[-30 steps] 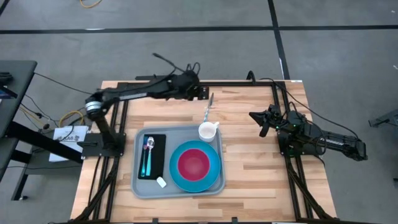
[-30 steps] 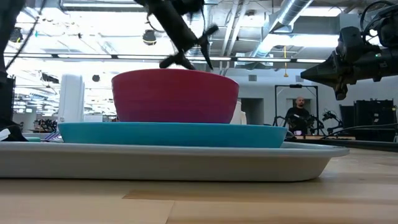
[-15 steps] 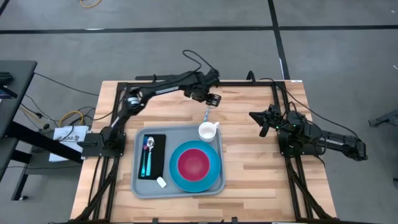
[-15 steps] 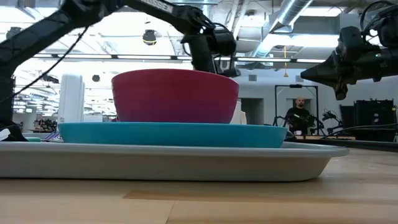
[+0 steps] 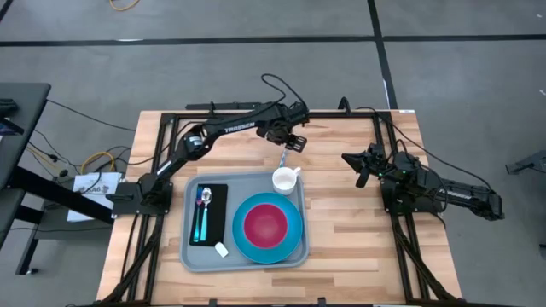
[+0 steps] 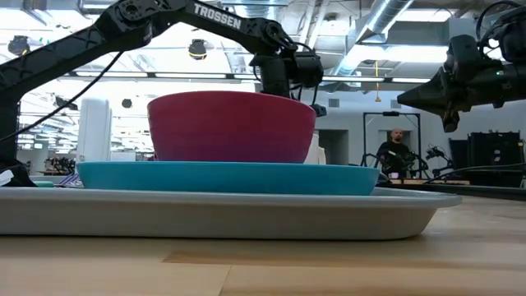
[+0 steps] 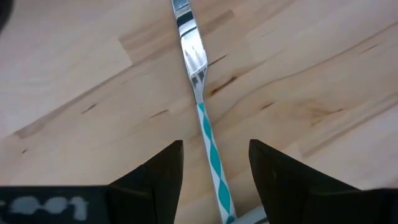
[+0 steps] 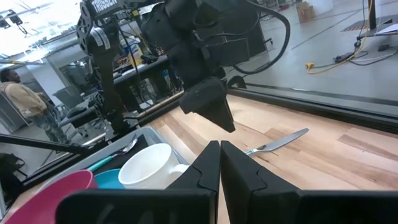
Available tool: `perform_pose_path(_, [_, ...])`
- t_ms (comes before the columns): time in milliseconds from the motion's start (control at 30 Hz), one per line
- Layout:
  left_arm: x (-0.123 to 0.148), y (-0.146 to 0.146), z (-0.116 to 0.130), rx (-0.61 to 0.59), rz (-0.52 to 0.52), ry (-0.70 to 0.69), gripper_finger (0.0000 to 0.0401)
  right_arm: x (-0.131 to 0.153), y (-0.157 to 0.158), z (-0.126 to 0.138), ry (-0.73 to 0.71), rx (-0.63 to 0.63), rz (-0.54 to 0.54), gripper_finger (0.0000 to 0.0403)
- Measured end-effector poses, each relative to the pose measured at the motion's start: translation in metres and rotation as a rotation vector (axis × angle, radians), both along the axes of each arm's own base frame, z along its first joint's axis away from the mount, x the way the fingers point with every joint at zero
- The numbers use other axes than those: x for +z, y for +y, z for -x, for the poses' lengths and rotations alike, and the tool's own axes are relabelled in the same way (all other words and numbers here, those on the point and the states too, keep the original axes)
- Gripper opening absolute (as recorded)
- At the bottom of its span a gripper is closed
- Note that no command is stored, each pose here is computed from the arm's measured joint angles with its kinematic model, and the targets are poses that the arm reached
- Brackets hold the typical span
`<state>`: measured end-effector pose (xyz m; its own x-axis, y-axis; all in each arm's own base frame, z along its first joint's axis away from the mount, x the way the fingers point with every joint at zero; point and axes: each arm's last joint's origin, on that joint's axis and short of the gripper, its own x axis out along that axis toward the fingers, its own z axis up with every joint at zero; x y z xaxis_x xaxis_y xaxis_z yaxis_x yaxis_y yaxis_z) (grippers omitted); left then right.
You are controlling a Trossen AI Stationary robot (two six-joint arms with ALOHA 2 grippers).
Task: Set up tray
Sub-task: Put the blue patterned knife on the black napkin to the right of the light blue spoon
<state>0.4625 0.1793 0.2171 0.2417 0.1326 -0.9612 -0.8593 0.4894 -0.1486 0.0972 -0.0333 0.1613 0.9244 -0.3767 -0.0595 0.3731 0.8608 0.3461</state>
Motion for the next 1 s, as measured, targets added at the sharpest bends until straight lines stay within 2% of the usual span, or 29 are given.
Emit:
perform_pose_path(333, [-0.013, -0.018, -0.015, -0.001, -0.05, -0.007, 0.0171, 0.0, 0.0, 0.0, 0.0, 0.0, 0.0, 0.0005])
perform_pose_path(500, [-0.031, -0.021, -0.016, 0.025, -0.033, 0.053, 0.0171, 0.0, 0.0, 0.0, 0.0, 0.0, 0.0, 0.0005])
perform_pose_path(633, [-0.041, -0.022, -0.016, 0.04, -0.065, 0.1, 0.0171, 0.0, 0.0, 0.0, -0.003, -0.001, 0.001, 0.0005])
perform_pose_path(1000, [-0.044, -0.024, -0.019, 0.026, -0.025, 0.073, 0.0171, 0.0, 0.0, 0.0, -0.001, -0.001, 0.0, 0.0005])
